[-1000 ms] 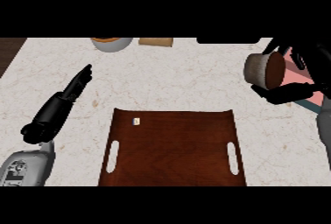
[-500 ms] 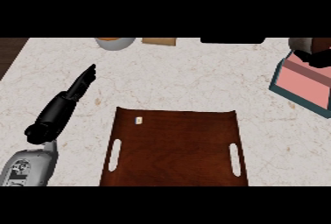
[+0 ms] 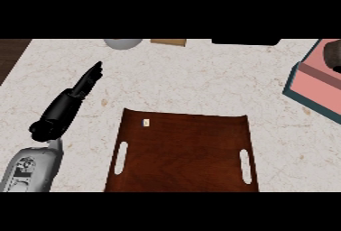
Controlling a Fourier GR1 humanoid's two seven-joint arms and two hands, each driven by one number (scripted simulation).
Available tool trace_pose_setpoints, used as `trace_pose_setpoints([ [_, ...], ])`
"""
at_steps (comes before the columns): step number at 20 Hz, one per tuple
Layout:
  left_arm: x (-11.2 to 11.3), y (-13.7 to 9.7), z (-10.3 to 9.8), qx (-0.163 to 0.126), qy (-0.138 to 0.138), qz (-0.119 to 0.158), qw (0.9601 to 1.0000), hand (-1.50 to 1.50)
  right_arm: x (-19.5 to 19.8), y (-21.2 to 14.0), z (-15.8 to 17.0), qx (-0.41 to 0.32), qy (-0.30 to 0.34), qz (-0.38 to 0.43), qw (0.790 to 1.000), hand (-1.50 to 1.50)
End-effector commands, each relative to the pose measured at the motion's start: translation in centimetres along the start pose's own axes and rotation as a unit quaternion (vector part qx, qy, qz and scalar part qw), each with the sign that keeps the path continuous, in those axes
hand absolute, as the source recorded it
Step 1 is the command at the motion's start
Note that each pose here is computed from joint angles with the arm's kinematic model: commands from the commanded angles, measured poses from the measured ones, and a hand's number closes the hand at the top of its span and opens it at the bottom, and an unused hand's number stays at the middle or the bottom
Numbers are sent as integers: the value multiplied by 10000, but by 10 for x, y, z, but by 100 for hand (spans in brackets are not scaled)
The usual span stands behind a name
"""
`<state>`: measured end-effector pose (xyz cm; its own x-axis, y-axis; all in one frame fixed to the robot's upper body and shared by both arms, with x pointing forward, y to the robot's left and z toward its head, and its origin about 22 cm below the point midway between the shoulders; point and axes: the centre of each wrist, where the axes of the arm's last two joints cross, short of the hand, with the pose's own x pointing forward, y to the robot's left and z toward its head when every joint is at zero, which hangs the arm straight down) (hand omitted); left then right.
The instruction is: Pick the cupcake from the tray and place it in the cardboard box
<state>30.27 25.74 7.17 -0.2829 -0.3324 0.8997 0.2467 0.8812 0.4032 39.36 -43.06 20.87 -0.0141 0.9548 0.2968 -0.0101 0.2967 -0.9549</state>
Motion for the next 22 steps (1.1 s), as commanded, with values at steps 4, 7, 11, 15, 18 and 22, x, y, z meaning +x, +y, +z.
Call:
trace_pose_setpoints([
  [4,19,-9,-4,-154,-74,50,9998,0,-49,-15,18,1097,404,424,9922,150],
  [7,-4,-5,1,-47,14,38,10000,0,-53,20,13,1585,284,273,9866,-150],
  [11,-1,-8,3,-108,-93,70,9999,0,-45,11,5,1780,-417,-87,9831,-150],
  [15,4,0,3,-36,-57,5,10000,0,-53,-3,11,1058,-1190,-1051,9816,-150],
  [18,-3,-9,8,2,34,105,9999,0,-49,5,4,165,-1484,-2853,9467,-150],
  [22,6,0,-4,38,-23,30,10000,0,-62,11,12,-365,-1163,-4496,8849,-150],
])
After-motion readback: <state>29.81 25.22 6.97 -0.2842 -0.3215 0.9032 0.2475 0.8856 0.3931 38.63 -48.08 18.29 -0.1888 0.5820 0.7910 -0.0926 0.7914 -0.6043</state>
